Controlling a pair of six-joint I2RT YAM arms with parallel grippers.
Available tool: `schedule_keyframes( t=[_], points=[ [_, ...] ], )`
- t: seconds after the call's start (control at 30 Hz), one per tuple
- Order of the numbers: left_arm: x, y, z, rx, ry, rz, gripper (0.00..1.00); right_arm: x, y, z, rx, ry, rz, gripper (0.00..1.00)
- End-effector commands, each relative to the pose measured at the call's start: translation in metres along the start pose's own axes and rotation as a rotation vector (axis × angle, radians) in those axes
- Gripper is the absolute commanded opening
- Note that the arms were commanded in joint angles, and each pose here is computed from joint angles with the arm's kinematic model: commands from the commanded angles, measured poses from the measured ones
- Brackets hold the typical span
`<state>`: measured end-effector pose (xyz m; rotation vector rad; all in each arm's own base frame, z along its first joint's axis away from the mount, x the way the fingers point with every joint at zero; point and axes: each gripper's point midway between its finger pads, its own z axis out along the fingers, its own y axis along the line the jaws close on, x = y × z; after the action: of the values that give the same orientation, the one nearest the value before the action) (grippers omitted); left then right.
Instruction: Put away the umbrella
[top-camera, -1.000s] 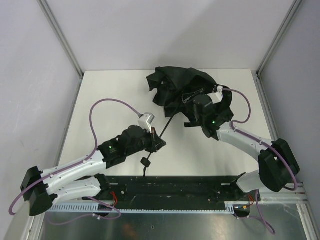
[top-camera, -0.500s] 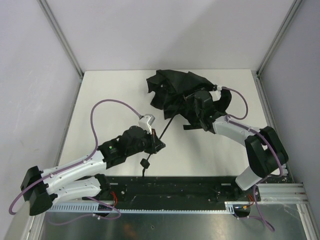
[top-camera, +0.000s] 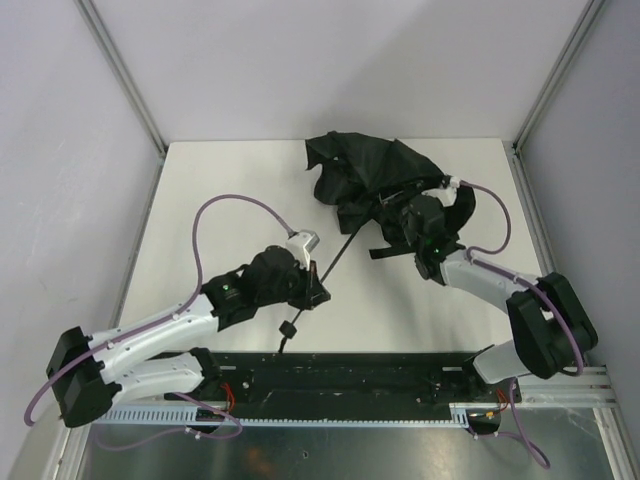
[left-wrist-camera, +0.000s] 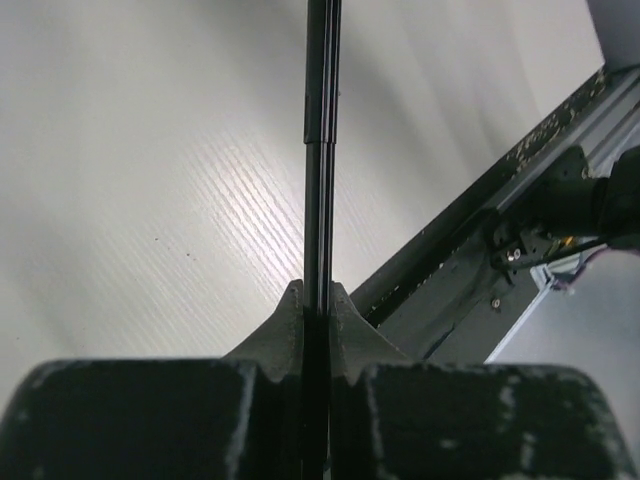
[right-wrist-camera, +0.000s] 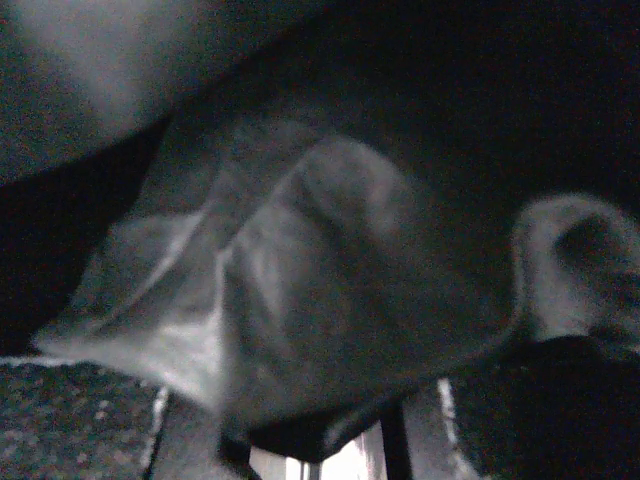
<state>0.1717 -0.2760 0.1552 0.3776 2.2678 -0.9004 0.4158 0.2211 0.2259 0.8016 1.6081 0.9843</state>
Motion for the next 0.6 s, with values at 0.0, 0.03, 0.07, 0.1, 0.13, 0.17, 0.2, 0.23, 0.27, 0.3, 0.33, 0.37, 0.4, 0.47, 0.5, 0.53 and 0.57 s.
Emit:
schedule_keyframes(
  t=[0.0, 0.03, 0.07, 0.1, 0.13, 0.17, 0.2, 0.23, 0.27, 0.3, 0.33, 0.37, 0.4, 0.47, 0.5, 0.53, 0.57],
  points=[
    [-0.115, -0.018, -0.006, -0.01, -0.347, 0.036, 0.0, 0.094, 0.038, -0.072, -0.227, 0.355, -0.032, 0.0],
    [-0.119, -0.02, -0.004, -0.01, -0.349, 0.041, 0.0, 0.099, 0.04, -0.079, -0.231, 0.363, -0.023, 0.0],
    [-0.121, -0.022, -0.002, -0.01, -0.348, 0.041, 0.0, 0.105, 0.041, -0.085, -0.237, 0.373, -0.018, 0.0],
    [-0.123, -0.023, -0.001, -0.009, -0.349, 0.041, 0.0, 0.11, 0.043, -0.09, -0.245, 0.384, -0.011, 0.0],
    [-0.125, -0.025, 0.0, -0.009, -0.351, 0.041, 0.0, 0.116, 0.045, -0.095, -0.252, 0.4, -0.007, 0.0],
    [-0.127, -0.026, 0.001, -0.011, -0.353, 0.043, 0.0, 0.122, 0.046, -0.099, -0.259, 0.413, 0.0, 0.0],
    [-0.128, -0.027, 0.002, -0.012, -0.357, 0.046, 0.0, 0.128, 0.047, -0.103, -0.268, 0.425, 0.005, 0.0],
    [-0.13, -0.029, 0.002, -0.012, -0.36, 0.051, 0.0, 0.133, 0.048, -0.107, -0.275, 0.442, 0.011, 0.0],
    [-0.132, -0.03, 0.003, -0.011, -0.365, 0.055, 0.0, 0.138, 0.048, -0.11, -0.279, 0.457, 0.022, 0.0],
    [-0.133, -0.031, 0.003, -0.011, -0.367, 0.06, 0.0, 0.142, 0.048, -0.113, -0.287, 0.471, 0.036, 0.0],
    [-0.135, -0.033, 0.003, -0.008, -0.373, 0.063, 0.0, 0.145, 0.047, -0.116, -0.296, 0.478, 0.053, 0.0],
    [-0.135, -0.035, 0.002, -0.003, -0.375, 0.065, 0.0, 0.145, 0.045, -0.117, -0.296, 0.475, 0.061, 0.0],
    [-0.136, -0.036, 0.002, 0.0, -0.376, 0.064, 0.0, 0.143, 0.044, -0.117, -0.295, 0.463, 0.056, 0.0],
    [-0.133, -0.036, 0.001, -0.003, -0.377, 0.069, 0.0, 0.133, 0.039, -0.11, -0.286, 0.437, 0.045, 0.0],
    [-0.131, -0.035, -0.001, -0.005, -0.379, 0.069, 0.0, 0.126, 0.04, -0.106, -0.3, 0.427, 0.043, 0.0],
    [-0.127, -0.034, -0.002, -0.001, -0.376, 0.067, 0.0, 0.118, 0.043, -0.103, -0.323, 0.415, 0.038, 0.0],
    [-0.123, -0.034, -0.004, 0.008, -0.371, 0.067, 0.0, 0.109, 0.048, -0.1, -0.348, 0.394, 0.026, 0.0]
  ],
)
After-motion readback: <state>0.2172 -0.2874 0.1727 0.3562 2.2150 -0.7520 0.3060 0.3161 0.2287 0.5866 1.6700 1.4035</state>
